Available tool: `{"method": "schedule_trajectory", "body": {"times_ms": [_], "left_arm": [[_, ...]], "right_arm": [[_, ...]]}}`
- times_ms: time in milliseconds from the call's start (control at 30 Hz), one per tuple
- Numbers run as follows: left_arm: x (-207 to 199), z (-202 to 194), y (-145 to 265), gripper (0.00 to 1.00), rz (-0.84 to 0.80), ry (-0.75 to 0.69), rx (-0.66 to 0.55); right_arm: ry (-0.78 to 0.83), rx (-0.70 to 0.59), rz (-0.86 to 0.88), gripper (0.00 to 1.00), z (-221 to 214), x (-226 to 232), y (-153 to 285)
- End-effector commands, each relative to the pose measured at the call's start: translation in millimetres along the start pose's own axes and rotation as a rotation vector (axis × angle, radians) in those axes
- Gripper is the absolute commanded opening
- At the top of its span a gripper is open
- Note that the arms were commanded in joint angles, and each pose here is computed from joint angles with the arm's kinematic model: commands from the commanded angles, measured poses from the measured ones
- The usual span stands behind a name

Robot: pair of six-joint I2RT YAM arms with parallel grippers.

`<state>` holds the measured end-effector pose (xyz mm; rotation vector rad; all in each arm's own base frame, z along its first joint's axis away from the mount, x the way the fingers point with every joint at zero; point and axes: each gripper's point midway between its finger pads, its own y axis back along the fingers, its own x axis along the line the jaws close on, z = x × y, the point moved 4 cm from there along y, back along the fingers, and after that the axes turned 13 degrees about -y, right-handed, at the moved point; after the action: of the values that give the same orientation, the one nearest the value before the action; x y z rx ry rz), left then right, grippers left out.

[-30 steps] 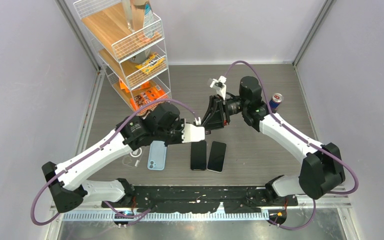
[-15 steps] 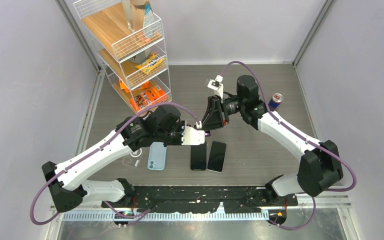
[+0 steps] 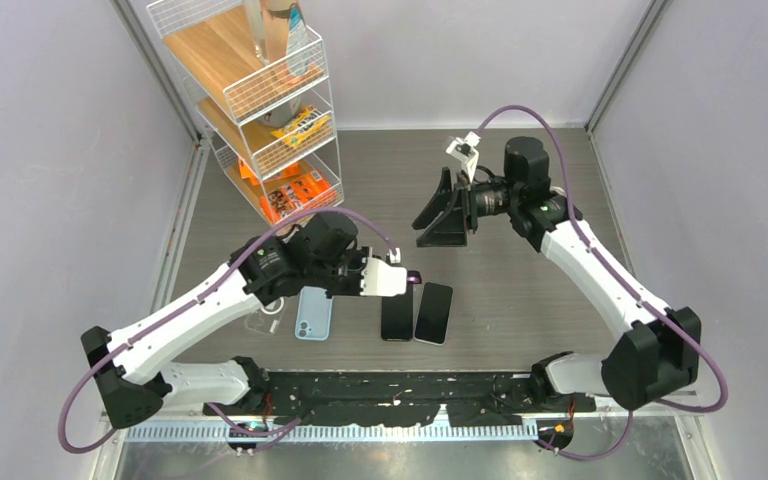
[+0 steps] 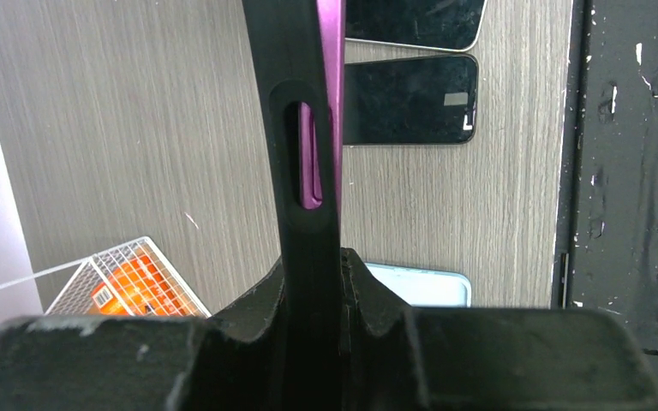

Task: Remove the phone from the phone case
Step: Remove the phone case from the phone.

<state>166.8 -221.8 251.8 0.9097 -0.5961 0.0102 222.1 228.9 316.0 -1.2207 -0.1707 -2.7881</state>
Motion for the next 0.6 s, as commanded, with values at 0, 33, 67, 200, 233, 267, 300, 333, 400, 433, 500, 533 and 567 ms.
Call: {"method": "schedule_trajectory", "body": {"times_ms": [0,33,67,200,233,267,300,333,400,433,500,533,567], "left_arm": [[13.8,10.4,18.3,0.00,0.075,0.044,-0.110],[15.2,9.7,20.4,0.00,0.078,0.061,-0.121],[17.3,9.2,23.8,0.00,0.084,0.082,-0.135],[24.9,8.5,38.4,0.00,0.103,0.171,-0.213],[27.0,8.4,42.9,0.00,0.108,0.193,-0.236],[29.0,10.2,48.4,0.00,0.113,0.214,-0.267],[29.0,13.5,52.9,0.00,0.104,0.234,-0.309],[31.5,13.2,57.2,0.00,0.114,0.257,-0.326],[31.7,18.1,65.0,0.00,0.097,0.298,-0.399],[32.2,20.1,67.5,0.00,0.090,0.317,-0.429],[31.3,25.1,71.3,0.00,0.064,0.359,-0.488],[30.5,27.9,72.2,0.00,0.048,0.371,-0.513],[29.7,30.4,73.1,0.00,0.035,0.379,-0.536]], "right_arm": [[0.182,-0.050,-0.060,0.87,13.0,30.7,14.4],[0.211,-0.051,-0.092,0.89,10.0,31.5,17.8],[0.237,-0.051,-0.112,0.92,11.6,35.1,19.5],[0.338,-0.040,-0.218,0.94,7.6,38.1,28.4],[0.363,-0.030,-0.223,0.94,5.0,40.1,29.1],[0.377,-0.030,-0.231,0.94,4.6,41.5,29.7],[0.396,-0.019,-0.230,0.94,2.7,42.4,28.7],[0.409,-0.015,-0.236,0.93,2.2,42.9,28.4],[0.431,0.011,-0.243,0.93,-1.4,41.6,24.7],[0.439,0.034,-0.238,0.93,-5.6,41.4,21.0],[0.445,0.061,-0.232,0.92,-8.7,39.0,14.7],[0.449,0.072,-0.234,0.92,-9.0,35.7,12.4],[0.453,0.087,-0.225,0.91,-10.5,37.2,8.5]]}}
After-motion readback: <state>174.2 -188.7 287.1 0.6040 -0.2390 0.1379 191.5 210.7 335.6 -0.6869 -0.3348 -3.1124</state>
